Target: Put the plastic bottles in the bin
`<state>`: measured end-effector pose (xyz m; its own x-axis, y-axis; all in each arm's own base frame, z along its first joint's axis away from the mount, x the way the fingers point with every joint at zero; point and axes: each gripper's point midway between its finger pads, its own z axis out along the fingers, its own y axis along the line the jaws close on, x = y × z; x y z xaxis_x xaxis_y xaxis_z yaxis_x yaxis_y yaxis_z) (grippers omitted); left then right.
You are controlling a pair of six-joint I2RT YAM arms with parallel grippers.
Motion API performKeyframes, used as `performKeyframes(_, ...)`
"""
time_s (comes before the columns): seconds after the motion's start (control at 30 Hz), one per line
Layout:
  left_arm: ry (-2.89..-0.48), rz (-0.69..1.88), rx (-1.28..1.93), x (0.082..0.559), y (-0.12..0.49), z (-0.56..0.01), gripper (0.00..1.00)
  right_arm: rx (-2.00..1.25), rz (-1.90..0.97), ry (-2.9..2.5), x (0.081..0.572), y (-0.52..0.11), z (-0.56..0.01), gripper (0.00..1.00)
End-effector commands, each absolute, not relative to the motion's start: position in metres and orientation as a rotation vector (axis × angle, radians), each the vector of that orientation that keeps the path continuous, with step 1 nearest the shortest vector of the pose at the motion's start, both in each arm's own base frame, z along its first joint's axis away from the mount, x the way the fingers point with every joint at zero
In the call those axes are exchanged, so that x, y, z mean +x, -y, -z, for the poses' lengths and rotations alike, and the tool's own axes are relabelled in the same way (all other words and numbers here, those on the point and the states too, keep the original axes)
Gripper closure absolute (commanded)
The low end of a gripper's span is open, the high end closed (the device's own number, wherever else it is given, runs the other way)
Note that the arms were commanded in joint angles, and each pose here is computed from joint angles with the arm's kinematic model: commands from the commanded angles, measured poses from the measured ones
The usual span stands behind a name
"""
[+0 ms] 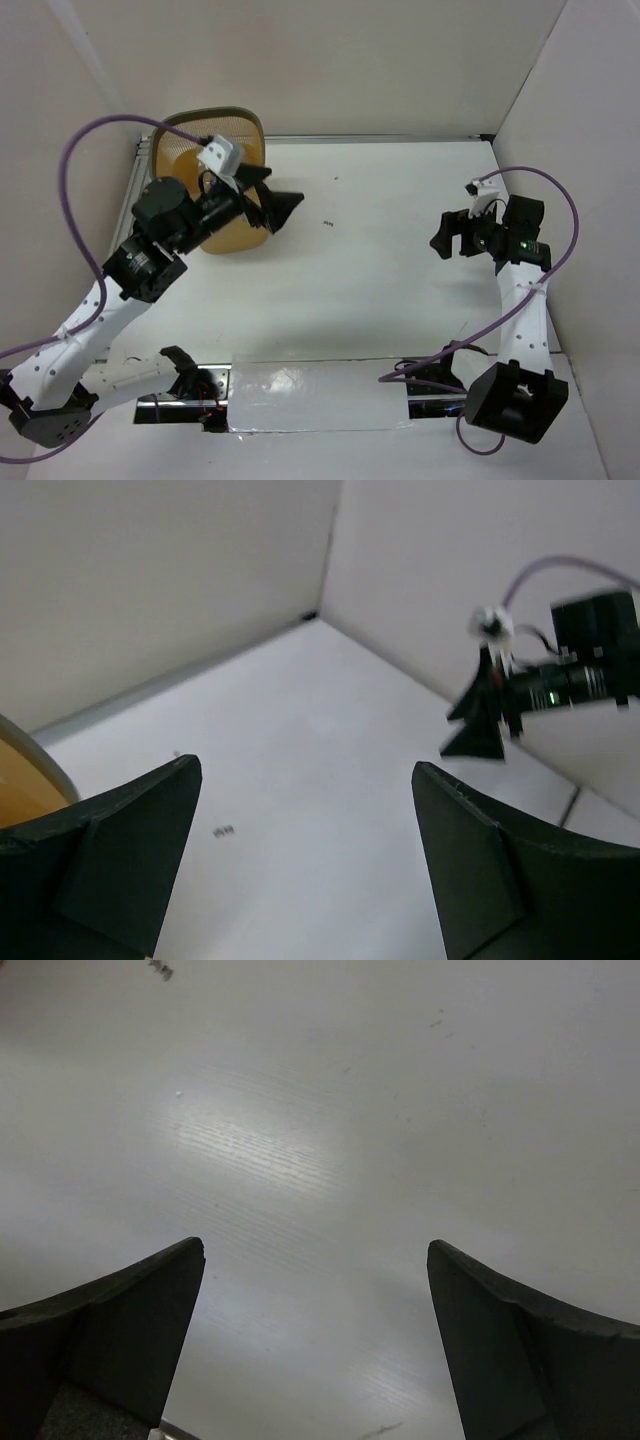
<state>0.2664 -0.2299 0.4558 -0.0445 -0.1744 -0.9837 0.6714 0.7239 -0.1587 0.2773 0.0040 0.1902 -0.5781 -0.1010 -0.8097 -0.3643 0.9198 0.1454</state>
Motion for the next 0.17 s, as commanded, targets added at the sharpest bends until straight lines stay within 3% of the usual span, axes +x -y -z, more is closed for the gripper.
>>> performKeyframes(0.0,-1.588,0.831,0.550,0.250,0.257,-0.383,0.01,-0.242,-0.205,-2.083,0.290,0.015,-0.226,0.01)
performKeyframes(0.13,-1.662,0.833,0.503,0.235,0.242,-0.338,0.01,-0.234,-0.135,-2.008,0.287,0.019,-0.242,0.01)
